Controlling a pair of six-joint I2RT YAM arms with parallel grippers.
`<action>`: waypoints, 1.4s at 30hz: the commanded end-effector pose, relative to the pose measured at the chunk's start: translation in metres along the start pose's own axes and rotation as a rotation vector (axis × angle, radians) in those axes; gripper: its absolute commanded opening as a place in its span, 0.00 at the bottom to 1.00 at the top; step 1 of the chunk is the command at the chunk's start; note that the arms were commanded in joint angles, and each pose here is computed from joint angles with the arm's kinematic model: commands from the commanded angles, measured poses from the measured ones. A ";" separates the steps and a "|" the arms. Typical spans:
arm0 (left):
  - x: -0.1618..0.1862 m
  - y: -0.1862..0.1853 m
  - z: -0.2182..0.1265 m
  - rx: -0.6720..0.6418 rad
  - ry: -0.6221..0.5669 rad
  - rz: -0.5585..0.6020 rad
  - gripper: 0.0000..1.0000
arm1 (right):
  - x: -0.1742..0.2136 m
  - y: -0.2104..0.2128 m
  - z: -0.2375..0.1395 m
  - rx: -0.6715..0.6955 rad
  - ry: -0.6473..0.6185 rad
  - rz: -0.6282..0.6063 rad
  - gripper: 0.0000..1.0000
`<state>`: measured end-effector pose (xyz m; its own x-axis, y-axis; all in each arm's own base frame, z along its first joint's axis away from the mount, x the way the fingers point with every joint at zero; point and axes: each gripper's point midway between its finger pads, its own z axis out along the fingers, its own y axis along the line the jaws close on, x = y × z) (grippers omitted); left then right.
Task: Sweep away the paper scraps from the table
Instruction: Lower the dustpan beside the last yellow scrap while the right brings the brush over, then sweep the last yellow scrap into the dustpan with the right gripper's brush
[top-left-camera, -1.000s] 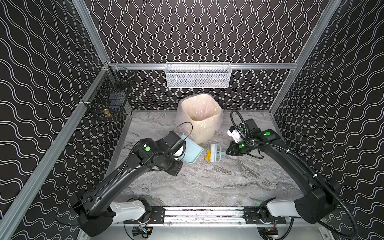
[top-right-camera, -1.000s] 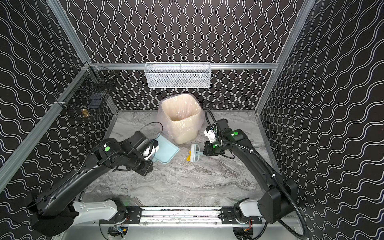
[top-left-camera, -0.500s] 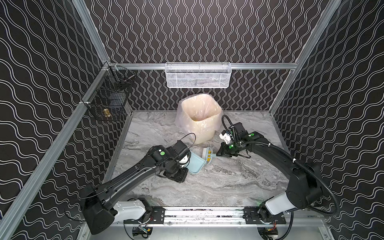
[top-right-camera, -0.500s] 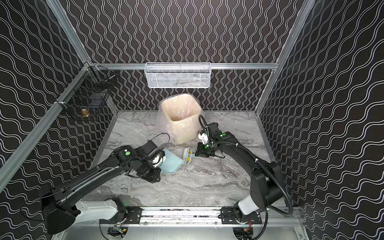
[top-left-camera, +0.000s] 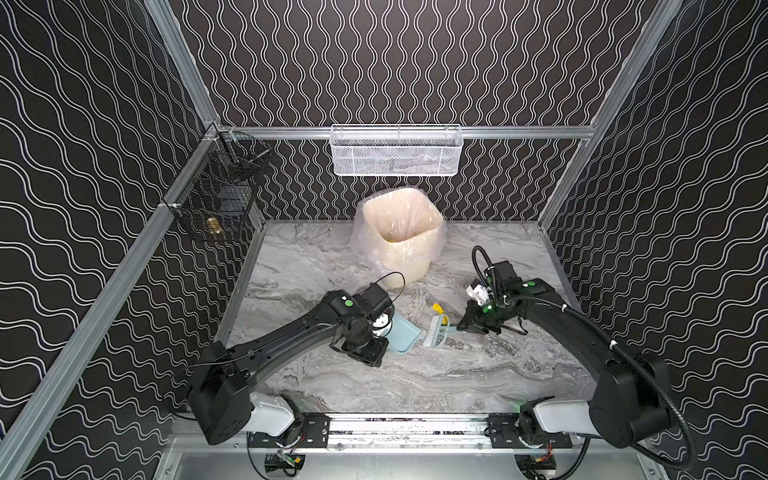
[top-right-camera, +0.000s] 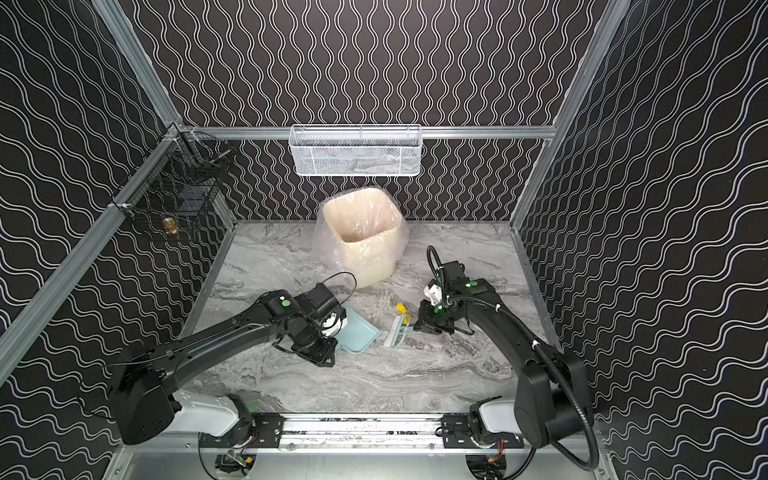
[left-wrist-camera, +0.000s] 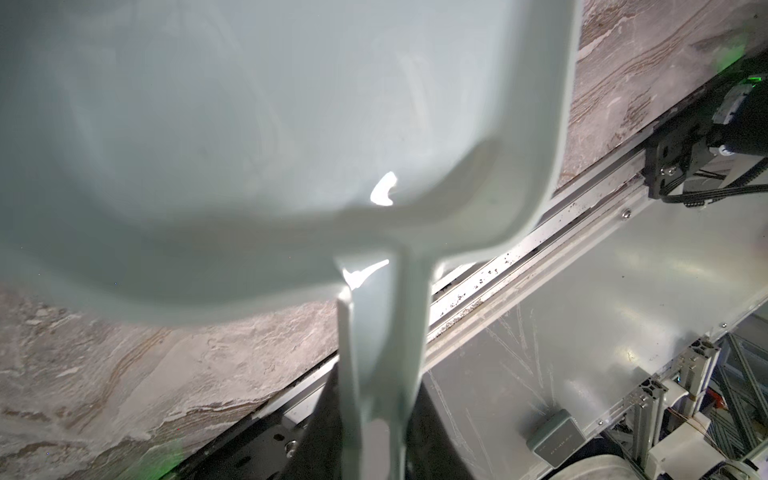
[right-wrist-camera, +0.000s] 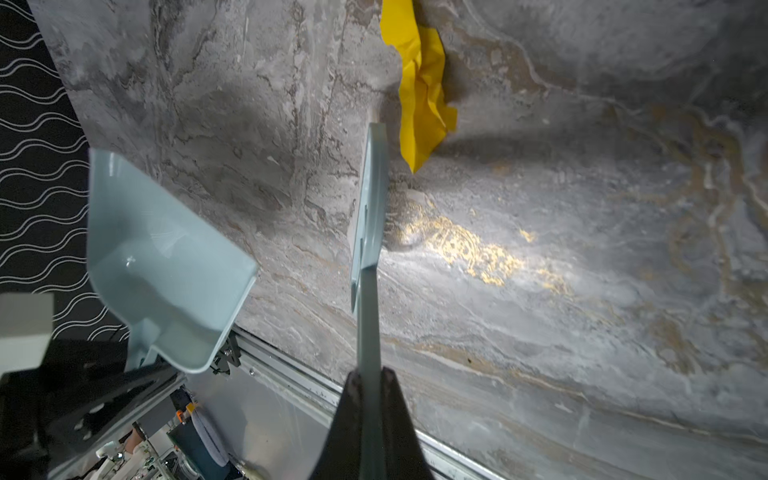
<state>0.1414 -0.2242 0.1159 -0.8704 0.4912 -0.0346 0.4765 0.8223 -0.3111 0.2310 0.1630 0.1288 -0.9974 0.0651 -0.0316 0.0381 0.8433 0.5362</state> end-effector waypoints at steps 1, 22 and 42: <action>-0.003 -0.005 0.009 0.032 0.014 0.056 0.00 | 0.002 0.008 -0.022 0.023 -0.005 -0.057 0.00; -0.042 0.000 0.053 -0.010 0.058 0.125 0.00 | -0.063 -0.015 -0.039 0.649 0.019 -0.526 0.00; -0.059 0.001 0.077 0.005 0.130 0.140 0.00 | -0.052 0.026 0.001 0.705 0.119 -0.779 0.00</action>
<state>0.1842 -0.2729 0.0442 -0.7818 0.6220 0.0431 0.5830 0.7538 -0.3031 0.2916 0.1745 0.1436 -0.7819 -0.6192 -0.0715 -0.5895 0.7719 -0.2380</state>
